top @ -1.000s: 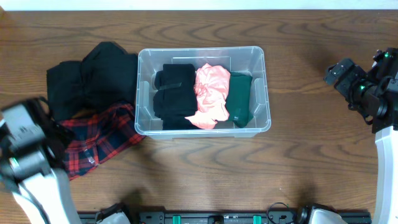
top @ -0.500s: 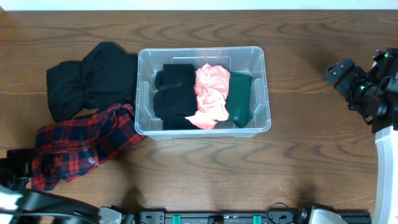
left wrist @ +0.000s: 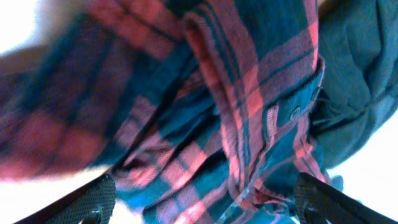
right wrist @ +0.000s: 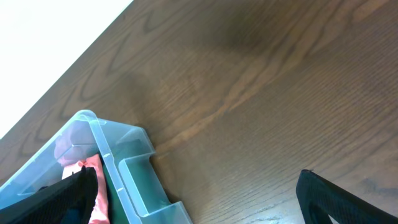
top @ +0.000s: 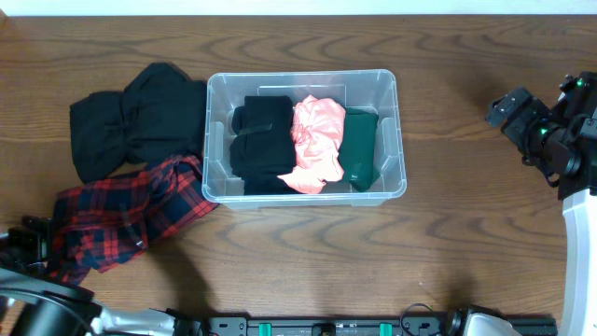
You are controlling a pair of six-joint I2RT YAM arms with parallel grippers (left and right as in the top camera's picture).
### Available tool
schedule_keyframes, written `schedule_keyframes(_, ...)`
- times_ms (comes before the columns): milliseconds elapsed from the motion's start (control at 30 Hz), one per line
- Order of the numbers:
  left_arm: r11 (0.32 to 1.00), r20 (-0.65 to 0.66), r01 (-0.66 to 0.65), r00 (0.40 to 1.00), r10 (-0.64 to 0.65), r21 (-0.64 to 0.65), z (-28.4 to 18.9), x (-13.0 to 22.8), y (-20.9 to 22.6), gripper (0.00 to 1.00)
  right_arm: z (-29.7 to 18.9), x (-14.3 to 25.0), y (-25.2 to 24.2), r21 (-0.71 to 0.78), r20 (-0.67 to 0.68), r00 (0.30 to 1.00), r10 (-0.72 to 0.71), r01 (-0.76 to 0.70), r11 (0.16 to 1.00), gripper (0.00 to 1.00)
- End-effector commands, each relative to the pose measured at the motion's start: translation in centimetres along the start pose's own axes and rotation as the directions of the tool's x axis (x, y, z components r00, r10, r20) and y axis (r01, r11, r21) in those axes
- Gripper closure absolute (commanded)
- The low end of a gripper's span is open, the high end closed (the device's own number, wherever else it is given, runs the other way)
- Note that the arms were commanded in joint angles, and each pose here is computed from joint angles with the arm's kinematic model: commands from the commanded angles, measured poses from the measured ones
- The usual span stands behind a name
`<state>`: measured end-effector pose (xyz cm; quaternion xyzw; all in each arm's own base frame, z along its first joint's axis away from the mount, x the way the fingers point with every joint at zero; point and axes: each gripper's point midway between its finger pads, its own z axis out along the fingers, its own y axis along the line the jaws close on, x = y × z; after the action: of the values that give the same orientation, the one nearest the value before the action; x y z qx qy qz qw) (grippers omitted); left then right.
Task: Pack container
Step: 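Reach the left gripper to the plaid shirt and grasp it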
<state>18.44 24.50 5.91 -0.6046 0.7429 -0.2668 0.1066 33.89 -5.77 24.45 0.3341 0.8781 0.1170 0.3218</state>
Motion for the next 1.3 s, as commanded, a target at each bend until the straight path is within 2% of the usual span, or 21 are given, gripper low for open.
schedule_keyframes(0,0.990,-0.061,-0.087,0.994,0.094,0.116,1.7,0.5,-1.2,0.08,0.1,-0.1,-0.4,0.012,0.003,1.000,0.014,-0.014,1.000,0.01)
schedule_keyframes(233,0.994,-0.149,-0.094,0.984,0.101,0.048,4.6,1.0,0.2,0.08,0.1,-0.1,-0.4,0.012,0.003,1.000,0.014,-0.014,1.000,0.01)
schedule_keyframes(467,0.989,-0.223,-0.144,0.964,0.146,0.029,7.6,2.1,-0.7,0.08,0.1,-0.1,-0.4,0.012,0.003,1.000,0.014,-0.014,1.000,0.01)
schedule_keyframes(567,0.983,-0.257,-0.179,0.952,0.163,-0.039,8.6,2.7,-0.3,0.08,0.1,-0.1,-0.4,0.012,0.003,1.000,0.014,-0.014,1.000,0.01)
schedule_keyframes(733,0.960,-0.271,-0.167,0.957,0.103,-0.225,9.1,3.1,1.3,0.09,0.1,-0.1,-0.4,0.012,0.003,1.000,0.014,-0.014,1.000,0.01)
schedule_keyframes(800,0.971,-0.278,-0.161,0.954,0.108,-0.176,9.4,3.4,0.4,0.10,0.1,-0.1,-0.4,0.012,0.003,1.000,0.014,-0.014,1.000,0.01)
schedule_keyframes(867,0.986,-0.292,-0.165,0.945,0.147,-0.037,9.4,4.0,-1.8,0.13,0.1,-0.1,-0.4,0.012,0.003,1.000,0.014,-0.014,1.000,0.01)
schedule_keyframes(900,0.987,-0.294,-0.158,0.944,0.147,-0.014,9.3,4.1,-2.1,0.16,0.1,-0.1,-0.4,0.012,0.003,1.000,0.014,-0.014,1.000,0.01)
schedule_keyframes(1067,0.989,-0.290,-0.102,0.955,0.067,-0.106,7.7,4.2,-0.3,0.17,0.1,-0.1,-0.4,0.012,0.003,1.000,0.014,-0.014,1.000,0.01)
schedule_keyframes(1267,0.994,-0.172,-0.091,0.982,0.081,-0.053,3.9,3.2,-1.9,0.16,0.1,-0.1,-0.4,0.012,0.003,1.000,0.014,-0.014,1.000,0.01)
